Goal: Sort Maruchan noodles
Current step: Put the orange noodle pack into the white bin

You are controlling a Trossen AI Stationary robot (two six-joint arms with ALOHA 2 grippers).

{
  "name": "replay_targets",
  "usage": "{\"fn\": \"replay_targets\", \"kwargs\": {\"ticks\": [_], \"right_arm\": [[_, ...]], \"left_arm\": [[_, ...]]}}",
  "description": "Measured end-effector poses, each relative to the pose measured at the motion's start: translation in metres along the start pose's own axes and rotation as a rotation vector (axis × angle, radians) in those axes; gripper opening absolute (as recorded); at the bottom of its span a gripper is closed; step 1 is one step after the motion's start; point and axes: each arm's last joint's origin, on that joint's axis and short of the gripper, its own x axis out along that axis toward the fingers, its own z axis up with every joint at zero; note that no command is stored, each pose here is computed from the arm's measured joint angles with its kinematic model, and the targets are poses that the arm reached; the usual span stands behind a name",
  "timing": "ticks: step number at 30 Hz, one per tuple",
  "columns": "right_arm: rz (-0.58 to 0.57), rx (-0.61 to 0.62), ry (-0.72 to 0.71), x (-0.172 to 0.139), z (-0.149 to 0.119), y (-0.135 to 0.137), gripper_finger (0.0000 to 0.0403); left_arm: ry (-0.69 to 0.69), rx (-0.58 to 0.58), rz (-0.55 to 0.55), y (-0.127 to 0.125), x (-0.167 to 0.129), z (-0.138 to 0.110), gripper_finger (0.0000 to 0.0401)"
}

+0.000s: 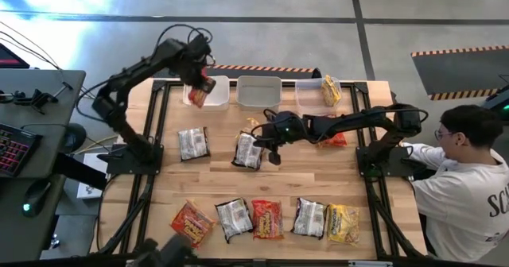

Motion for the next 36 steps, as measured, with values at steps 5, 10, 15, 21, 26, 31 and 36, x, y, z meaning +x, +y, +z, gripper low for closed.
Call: {"fn": "replay_targets", "kwargs": {"ticks": [5, 10, 15, 21, 26, 31, 36], "right_arm": [[0.0, -0.002, 0.0, 0.0, 0.0, 0.0, 0.0001], [0.001, -0.008, 0.007, 0.001, -0.001, 0.0, 0.0], [0.001, -0.01, 0.008, 0.001, -0.001, 0.0, 0.0], [0.002, -0.009, 0.011, 0.001, -0.001, 0.0, 0.0], [0.003, -0.008, 0.013, 0.001, -0.002, 0.0, 0.0], [0.005, -0.008, 0.013, 0.001, -0.002, 0.0, 0.0], [0.005, -0.008, 0.012, 0.001, -0.002, 0.0, 0.0]], "left_arm": [[0.033, -0.056, 0.05, 0.018, 0.016, 0.023, 0.0056], [0.088, -0.091, 0.07, 0.03, 0.033, 0.03, 0.0056], [0.09, -0.105, 0.105, 0.036, 0.039, 0.033, 0.0056], [0.077, -0.133, 0.112, 0.039, 0.039, 0.035, 0.0056], [0.078, -0.133, 0.111, 0.039, 0.039, 0.035, 0.0056], [0.083, -0.125, 0.111, 0.036, 0.039, 0.034, 0.0056], [0.101, -0.122, 0.109, 0.035, 0.039, 0.032, 0.0056]]}}
